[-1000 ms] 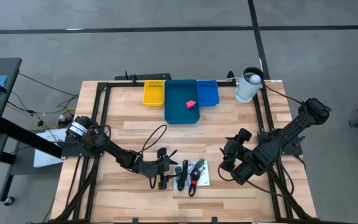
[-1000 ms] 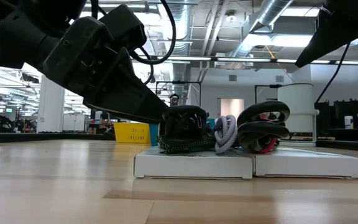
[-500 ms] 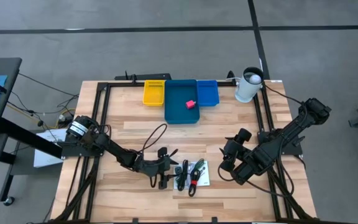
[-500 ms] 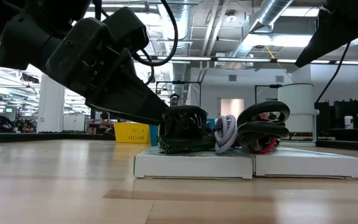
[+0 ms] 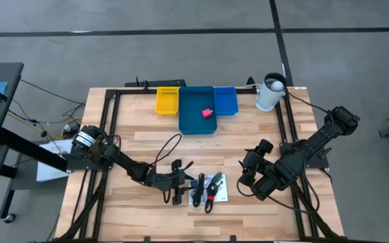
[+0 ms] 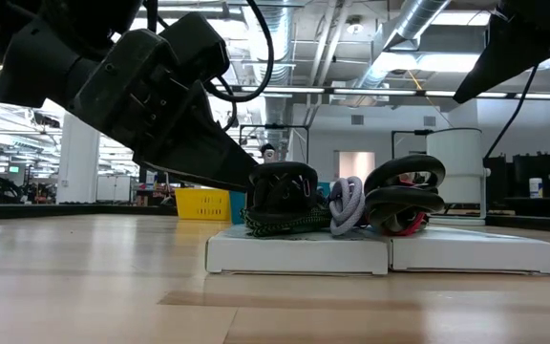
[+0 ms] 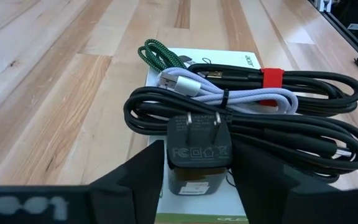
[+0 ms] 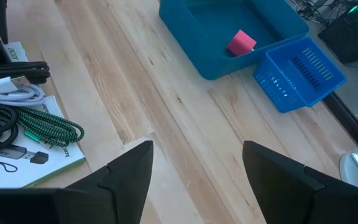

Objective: Pick and place items into bin
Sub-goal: Put the black charger adapter into the dark blue bin

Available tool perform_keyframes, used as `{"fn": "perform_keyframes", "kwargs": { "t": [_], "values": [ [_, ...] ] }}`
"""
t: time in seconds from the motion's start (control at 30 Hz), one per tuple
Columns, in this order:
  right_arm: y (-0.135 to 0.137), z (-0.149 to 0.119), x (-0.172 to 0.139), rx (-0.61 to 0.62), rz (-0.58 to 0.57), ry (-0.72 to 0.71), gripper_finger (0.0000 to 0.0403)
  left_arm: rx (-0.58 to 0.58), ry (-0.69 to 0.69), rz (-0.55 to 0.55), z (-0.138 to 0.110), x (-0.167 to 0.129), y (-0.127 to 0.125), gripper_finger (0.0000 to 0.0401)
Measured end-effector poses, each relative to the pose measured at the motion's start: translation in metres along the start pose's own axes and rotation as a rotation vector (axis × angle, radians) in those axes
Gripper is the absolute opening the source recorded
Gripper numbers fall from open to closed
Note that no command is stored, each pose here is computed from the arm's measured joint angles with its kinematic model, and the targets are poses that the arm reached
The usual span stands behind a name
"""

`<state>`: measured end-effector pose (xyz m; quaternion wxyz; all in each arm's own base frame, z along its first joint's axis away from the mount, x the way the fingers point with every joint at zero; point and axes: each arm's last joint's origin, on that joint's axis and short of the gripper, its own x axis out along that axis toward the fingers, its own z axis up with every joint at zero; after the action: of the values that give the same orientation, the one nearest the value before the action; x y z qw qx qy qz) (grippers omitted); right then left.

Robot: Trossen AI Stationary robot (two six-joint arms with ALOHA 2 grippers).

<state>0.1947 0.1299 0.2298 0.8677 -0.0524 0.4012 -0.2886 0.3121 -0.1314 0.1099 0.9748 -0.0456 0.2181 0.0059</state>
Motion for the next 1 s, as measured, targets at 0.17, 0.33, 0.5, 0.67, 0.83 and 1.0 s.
{"fn": "perform_keyframes", "kwargs": {
  "t": [0.17, 0.33, 0.5, 0.67, 0.83, 1.0],
  "values": [
    [0.0003, 0.0001, 0.0, 0.002, 0.002, -0.001, 0.0244, 0.0, -0.001, 0.0, 0.0001, 0.0, 0.0, 0.0145],
    [0.0003, 0.0002, 0.0, 0.003, 0.002, -0.001, 0.0244, 0.0, -0.001, 0.0, 0.0001, 0.0, 0.0, 0.0146],
    [0.0003, 0.0002, 0.0, 0.003, 0.002, -0.001, 0.0244, 0.0, -0.001, 0.001, 0.0001, 0.0, 0.0, 0.0148],
    [0.0003, 0.0002, 0.0, 0.003, 0.002, -0.001, 0.0244, 0.003, -0.001, -0.004, -0.0006, -0.0009, -0.0022, 0.0143],
    [0.0002, 0.0003, 0.0002, 0.004, 0.001, -0.001, 0.0244, 0.016, -0.008, 0.007, -0.0019, -0.003, -0.007, 0.0145],
    [-0.0003, 0.0013, 0.0015, 0.011, -0.002, 0.0, 0.0244, 0.036, -0.014, 0.02, -0.0026, -0.0044, -0.0096, 0.0142]
  ]
}}
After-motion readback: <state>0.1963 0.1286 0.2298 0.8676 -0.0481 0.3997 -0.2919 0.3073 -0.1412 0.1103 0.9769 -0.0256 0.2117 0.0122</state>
